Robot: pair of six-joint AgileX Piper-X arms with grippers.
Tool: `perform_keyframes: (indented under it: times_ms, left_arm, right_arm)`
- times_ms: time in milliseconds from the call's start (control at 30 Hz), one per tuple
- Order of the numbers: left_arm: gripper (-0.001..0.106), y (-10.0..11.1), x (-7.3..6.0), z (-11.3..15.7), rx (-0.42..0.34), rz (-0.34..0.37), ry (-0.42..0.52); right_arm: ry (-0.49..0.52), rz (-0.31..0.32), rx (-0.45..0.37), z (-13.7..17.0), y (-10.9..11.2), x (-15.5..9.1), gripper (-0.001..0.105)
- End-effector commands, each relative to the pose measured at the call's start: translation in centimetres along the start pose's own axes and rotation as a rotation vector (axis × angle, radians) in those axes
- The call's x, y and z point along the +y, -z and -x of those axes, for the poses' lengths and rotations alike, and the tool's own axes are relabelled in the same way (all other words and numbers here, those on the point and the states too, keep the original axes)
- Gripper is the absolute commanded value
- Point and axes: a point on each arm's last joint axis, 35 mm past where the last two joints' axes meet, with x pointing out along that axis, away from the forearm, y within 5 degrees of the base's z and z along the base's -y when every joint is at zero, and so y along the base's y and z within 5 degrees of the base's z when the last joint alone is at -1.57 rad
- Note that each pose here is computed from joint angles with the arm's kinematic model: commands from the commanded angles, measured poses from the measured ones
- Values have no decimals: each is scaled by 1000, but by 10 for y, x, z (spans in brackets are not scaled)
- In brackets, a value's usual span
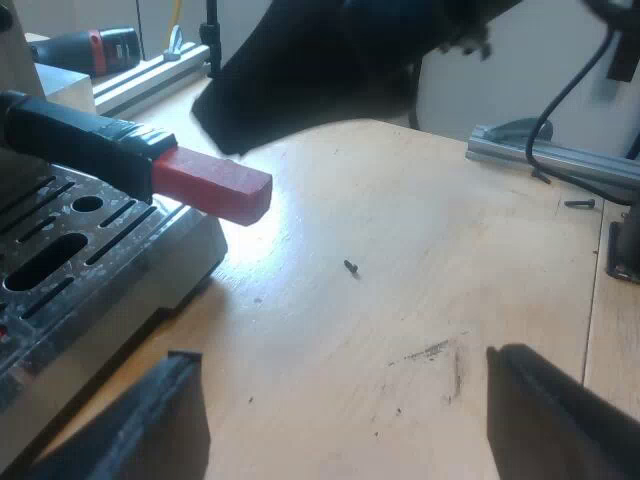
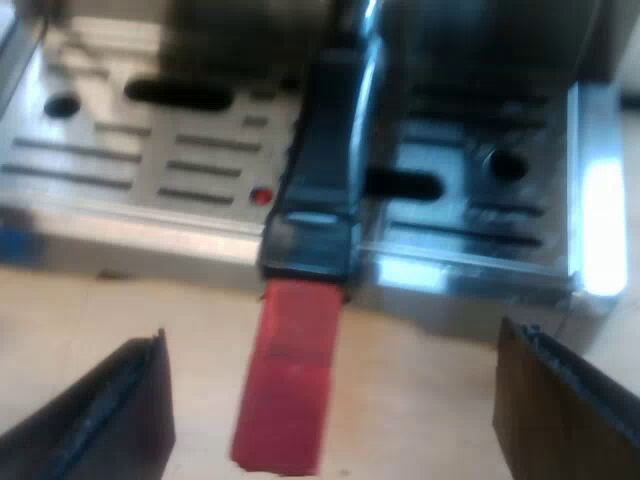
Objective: Grind coffee beans and then tamp
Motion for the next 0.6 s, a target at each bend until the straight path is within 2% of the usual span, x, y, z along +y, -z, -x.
perform_keyframes:
  times_ms: [33,433,600]
  left_arm:
    - [63,-2,-1,0,-13,-4,15]
    - [63,-2,-1,0,-13,-4,15]
    - [63,-2,-1,0,-13,-4,15]
  right_arm:
    - [-35,-9,54,-9,-6,0,69]
    - [-45,-11,149,-44,2,5,69]
    - [-52,-39,137,-58,0,7,69]
